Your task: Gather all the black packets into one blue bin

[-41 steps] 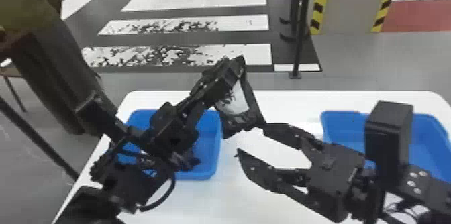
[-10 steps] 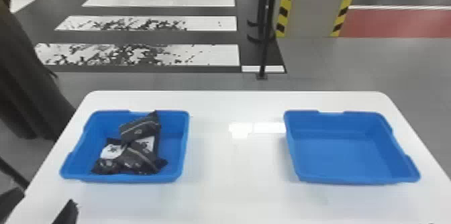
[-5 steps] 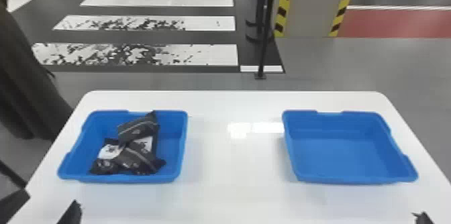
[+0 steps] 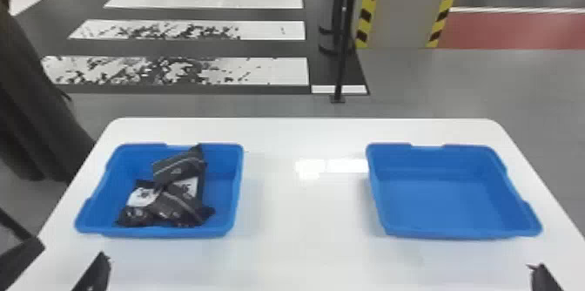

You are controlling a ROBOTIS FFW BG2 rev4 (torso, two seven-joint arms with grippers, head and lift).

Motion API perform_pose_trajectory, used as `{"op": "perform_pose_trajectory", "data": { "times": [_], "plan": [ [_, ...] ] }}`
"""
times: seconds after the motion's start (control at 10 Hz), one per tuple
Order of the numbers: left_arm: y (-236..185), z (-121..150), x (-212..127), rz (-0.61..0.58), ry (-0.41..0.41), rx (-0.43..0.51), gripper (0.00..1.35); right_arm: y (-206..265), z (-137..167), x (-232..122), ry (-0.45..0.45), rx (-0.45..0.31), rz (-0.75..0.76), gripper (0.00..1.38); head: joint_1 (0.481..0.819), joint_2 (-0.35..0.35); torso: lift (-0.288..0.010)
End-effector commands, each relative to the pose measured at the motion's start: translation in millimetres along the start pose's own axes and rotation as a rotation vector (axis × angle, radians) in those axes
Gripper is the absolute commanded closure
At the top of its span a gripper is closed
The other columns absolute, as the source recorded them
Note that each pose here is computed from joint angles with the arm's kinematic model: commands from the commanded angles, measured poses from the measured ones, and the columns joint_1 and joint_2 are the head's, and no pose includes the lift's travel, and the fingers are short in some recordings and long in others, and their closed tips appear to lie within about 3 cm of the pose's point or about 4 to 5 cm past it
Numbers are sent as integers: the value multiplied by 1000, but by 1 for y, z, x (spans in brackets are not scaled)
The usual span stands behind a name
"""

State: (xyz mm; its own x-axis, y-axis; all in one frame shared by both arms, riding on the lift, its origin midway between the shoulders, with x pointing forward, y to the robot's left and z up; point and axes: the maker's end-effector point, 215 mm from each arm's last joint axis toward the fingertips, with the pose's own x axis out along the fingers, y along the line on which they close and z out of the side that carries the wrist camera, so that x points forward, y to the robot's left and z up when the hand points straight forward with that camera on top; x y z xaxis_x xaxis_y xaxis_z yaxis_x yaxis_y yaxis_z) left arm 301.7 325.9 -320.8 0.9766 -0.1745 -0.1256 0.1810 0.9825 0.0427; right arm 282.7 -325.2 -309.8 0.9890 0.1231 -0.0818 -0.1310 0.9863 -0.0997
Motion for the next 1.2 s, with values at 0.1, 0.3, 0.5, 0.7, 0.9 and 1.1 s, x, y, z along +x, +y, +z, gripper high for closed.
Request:
{"op": "perform_pose_trajectory", "data": {
  "times": [0.1,0.3,0.5,0.7,0.9,1.1],
  "plan": [
    [0,-1,1,-1,5,-1,214,-1,1,1,-4,7,-3,233,695,1,-110],
    [-1,-3,1,0,10,-5,214,-1,2,1,-8,10,-4,234,695,0,-110],
    [-2,-6,2,0,18,-9,214,-1,2,2,-14,25,-5,236,695,-4,-110],
    [-2,-8,3,0,22,-13,214,-4,-6,1,-4,46,-14,240,695,-4,-110],
    [-3,-11,3,-2,28,-19,214,-2,-6,1,-5,47,-12,240,695,-10,-110],
    [-3,-9,3,0,24,-21,214,-2,-7,0,-2,47,-11,242,695,-11,-110]
  ]
}}
